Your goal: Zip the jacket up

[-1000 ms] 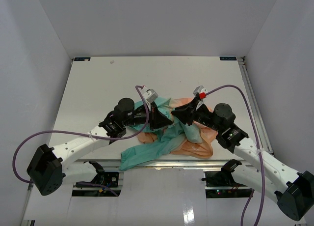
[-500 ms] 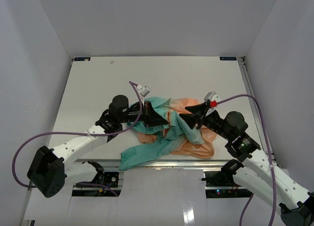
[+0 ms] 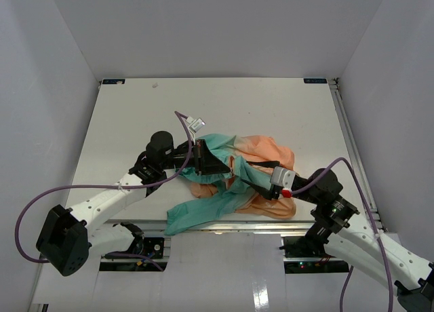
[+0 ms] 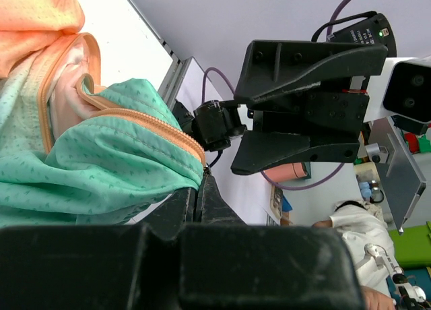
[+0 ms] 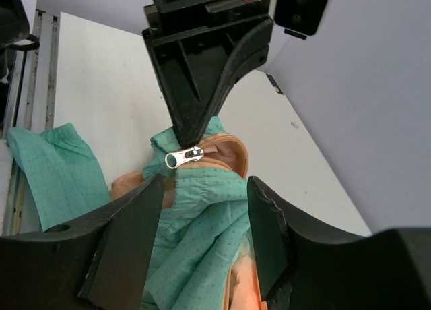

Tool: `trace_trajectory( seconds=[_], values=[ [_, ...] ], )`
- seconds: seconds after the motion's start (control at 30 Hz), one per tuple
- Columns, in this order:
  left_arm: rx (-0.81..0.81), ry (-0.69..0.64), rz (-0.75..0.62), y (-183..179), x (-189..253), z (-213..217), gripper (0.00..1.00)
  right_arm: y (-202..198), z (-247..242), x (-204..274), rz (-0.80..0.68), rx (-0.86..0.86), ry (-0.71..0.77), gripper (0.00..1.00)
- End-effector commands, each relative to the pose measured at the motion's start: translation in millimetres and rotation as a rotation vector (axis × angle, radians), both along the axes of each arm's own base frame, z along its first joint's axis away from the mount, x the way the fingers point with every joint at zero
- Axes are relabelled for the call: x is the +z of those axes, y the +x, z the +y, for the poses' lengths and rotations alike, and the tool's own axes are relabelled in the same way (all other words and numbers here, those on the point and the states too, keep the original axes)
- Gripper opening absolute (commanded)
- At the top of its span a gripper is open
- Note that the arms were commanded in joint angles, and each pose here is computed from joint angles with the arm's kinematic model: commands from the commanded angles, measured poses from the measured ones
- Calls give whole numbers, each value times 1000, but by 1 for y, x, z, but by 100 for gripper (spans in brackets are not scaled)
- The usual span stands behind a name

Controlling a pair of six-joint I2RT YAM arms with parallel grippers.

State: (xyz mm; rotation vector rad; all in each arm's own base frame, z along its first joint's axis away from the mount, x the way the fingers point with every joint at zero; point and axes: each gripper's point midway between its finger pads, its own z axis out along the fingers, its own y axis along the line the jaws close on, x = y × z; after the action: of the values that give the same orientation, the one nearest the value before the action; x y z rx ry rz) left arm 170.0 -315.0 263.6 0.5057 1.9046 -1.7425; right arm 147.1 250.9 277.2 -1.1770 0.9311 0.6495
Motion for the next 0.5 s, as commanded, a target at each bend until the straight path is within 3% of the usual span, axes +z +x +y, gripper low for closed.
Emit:
trace_trajectory(
  seconds=[0.0, 0.47],
  values=[
    [-29, -32, -10, -8, 8, 3, 0, -9, 5, 18, -160, 37, 24, 60],
    [-36, -30, 1, -8, 5, 3, 0, -11, 32, 1, -232, -4, -50, 46]
  ],
)
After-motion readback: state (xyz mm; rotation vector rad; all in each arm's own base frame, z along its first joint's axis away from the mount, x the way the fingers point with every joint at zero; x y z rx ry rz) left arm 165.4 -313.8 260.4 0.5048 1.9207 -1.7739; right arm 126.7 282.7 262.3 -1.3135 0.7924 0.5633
